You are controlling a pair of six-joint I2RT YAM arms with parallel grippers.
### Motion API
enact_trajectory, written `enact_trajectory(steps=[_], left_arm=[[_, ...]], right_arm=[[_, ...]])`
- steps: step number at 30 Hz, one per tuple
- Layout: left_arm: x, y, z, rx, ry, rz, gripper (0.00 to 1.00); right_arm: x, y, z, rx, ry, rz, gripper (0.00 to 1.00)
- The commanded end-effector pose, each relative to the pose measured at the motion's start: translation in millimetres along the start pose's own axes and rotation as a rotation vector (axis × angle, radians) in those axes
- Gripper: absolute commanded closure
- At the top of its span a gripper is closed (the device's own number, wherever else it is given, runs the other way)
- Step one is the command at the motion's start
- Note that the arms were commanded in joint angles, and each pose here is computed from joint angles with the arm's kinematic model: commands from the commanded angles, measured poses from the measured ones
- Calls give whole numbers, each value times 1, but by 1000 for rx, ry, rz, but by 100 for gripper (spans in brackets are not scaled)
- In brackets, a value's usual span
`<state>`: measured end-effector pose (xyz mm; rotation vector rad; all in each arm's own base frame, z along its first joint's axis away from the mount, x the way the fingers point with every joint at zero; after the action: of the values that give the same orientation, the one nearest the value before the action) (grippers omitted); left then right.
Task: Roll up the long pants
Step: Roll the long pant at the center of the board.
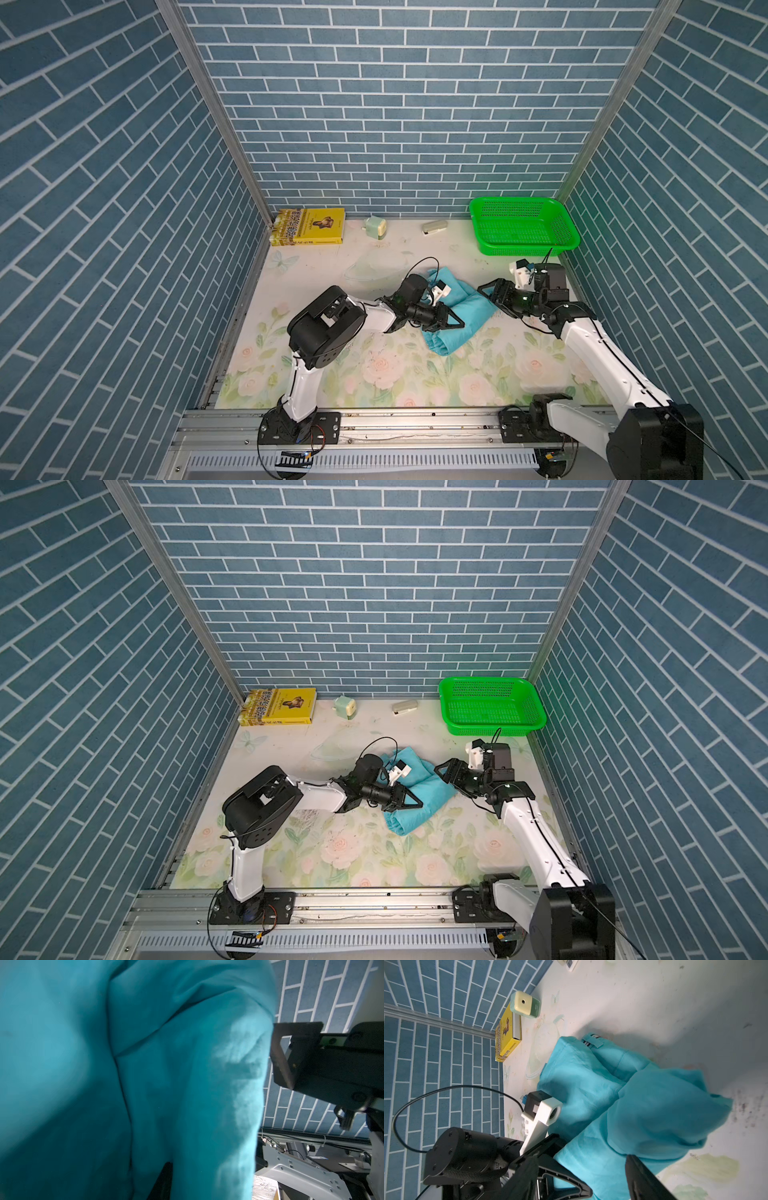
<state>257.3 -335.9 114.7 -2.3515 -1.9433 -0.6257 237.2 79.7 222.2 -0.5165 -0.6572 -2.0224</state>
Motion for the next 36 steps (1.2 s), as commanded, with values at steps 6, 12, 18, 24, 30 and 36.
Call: enact_trajectory(steps=[6,12,18,24,30,36], left_arm=[[3,5,33,100,-2,-10,100],[9,6,43,69,94,-2,85],[32,6,33,-149,563,13,30],[55,-3,-46,-591,1133,-159,12],[15,-28,-102,-965,1039,-91,9],[-21,-39,-68,-1049,1024,132,2]], right_arm=[[-35,-5,8,20,127,17,29],[-68,2,-9,-8,80,-9,29],[-100,8,-28,-39,28,9,31],[-113,5,-37,-56,-11,32,31],[-118,5,-42,-62,-26,51,31],[-123,9,-39,-44,-41,75,31]])
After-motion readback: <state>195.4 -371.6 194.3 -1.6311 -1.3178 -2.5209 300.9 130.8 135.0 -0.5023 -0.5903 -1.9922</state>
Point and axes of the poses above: each gripper's point midway between its finger pads, its own x axis back along the fingers, its own z axis along the line the jaws close on, y = z × x, the point moved 10 cm from there along x, back along the fingers, and after that the axes turned 7 degrees about -x, right-handed, at the moved point
